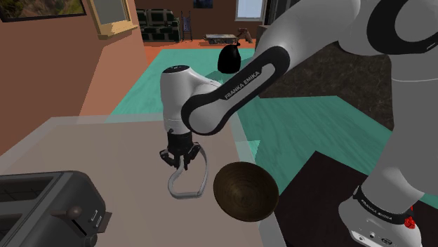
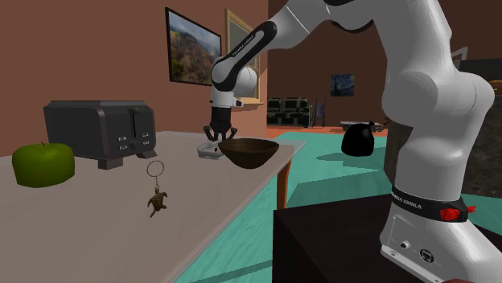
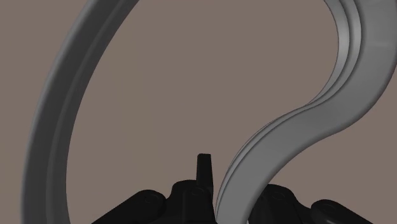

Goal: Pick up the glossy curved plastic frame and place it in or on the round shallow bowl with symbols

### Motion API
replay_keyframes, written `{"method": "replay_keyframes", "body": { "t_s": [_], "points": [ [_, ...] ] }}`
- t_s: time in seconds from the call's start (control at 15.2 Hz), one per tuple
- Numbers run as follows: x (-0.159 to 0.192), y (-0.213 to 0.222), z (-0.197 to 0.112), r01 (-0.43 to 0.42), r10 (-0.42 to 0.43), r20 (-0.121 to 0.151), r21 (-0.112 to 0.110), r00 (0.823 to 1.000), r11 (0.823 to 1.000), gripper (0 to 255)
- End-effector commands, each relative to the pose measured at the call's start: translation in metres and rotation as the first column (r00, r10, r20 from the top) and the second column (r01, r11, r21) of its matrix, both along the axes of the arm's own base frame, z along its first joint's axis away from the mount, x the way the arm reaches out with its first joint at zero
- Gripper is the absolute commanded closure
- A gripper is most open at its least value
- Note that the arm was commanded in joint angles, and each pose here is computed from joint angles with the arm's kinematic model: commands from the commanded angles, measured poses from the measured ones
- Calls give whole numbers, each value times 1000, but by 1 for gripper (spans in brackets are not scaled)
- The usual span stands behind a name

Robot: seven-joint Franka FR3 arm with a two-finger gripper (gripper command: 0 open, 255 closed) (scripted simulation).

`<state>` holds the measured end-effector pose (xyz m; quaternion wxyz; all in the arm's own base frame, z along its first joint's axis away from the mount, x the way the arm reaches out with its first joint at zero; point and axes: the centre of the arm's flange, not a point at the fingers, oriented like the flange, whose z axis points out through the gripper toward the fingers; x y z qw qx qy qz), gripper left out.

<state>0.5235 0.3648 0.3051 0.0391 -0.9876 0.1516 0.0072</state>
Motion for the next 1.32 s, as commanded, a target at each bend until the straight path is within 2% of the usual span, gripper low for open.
{"method": "replay_keyframes", "body": {
  "t_s": [0.0,1.25],
  "points": [
    [0,0,10,0,0,0,0,1000,1000,255],
    [0,0,110,0,0,0,0,1000,1000,255]
  ]
}}
